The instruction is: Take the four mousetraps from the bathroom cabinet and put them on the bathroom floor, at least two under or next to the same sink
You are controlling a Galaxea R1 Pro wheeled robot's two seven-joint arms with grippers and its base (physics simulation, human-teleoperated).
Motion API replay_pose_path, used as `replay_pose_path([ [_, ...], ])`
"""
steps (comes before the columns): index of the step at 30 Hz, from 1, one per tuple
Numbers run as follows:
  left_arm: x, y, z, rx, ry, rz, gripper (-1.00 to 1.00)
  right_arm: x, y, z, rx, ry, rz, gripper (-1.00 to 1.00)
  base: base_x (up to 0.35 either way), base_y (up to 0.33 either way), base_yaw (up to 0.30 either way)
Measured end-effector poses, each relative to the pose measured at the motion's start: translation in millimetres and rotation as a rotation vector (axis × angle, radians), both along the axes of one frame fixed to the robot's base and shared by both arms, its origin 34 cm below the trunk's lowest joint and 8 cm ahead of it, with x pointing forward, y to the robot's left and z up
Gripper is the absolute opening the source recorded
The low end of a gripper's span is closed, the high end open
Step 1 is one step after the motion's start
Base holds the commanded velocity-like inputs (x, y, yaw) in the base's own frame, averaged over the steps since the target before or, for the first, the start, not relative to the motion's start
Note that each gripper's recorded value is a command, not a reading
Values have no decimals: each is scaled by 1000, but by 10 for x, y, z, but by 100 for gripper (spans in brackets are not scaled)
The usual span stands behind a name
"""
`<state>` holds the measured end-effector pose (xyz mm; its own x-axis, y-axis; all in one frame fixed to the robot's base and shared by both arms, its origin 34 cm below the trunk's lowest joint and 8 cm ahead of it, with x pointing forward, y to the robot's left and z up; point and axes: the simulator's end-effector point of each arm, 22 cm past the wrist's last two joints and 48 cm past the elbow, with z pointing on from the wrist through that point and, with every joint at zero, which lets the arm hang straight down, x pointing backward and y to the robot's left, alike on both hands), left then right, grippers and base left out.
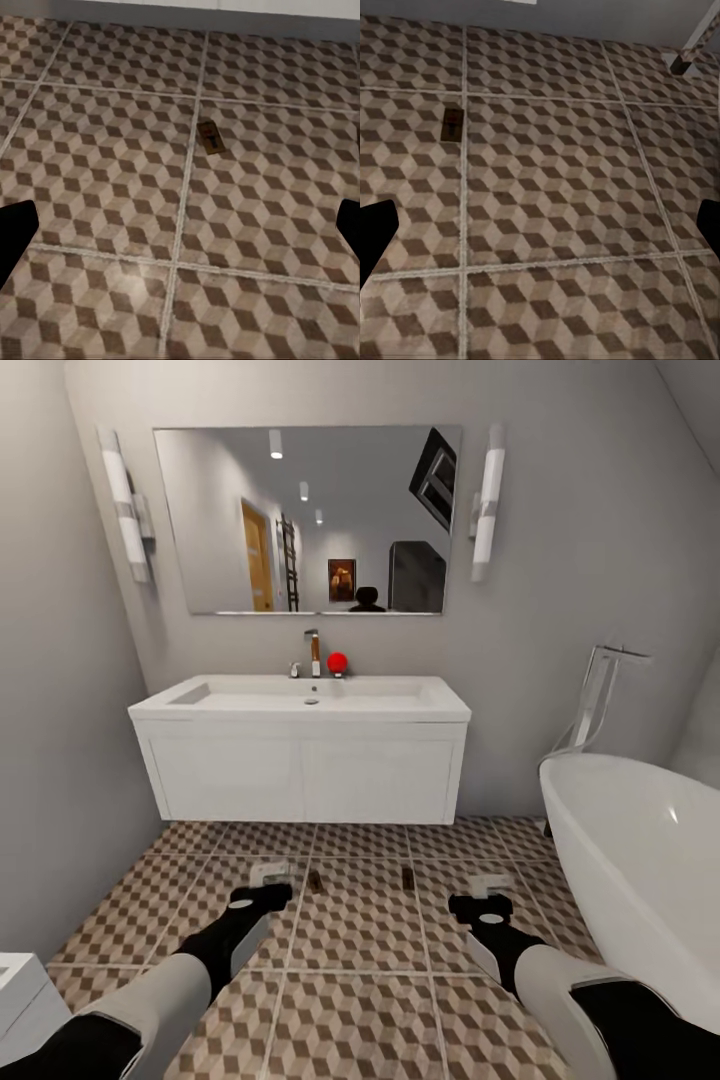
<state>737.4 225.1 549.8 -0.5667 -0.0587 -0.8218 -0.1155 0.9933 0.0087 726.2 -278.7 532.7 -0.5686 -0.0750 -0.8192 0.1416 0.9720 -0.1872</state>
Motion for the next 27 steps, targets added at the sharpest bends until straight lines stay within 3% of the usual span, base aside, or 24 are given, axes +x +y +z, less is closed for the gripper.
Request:
replay_pose_path([
  [12, -9, 95, 152, -33, 24, 28, 100, -2, 68, 159, 21, 30, 29, 100, 0, 0, 0],
  [27, 68, 78, 491, -65, 13, 42, 100, 59, 115, 411, 93, 50, 136, 100, 0, 0, 0],
])
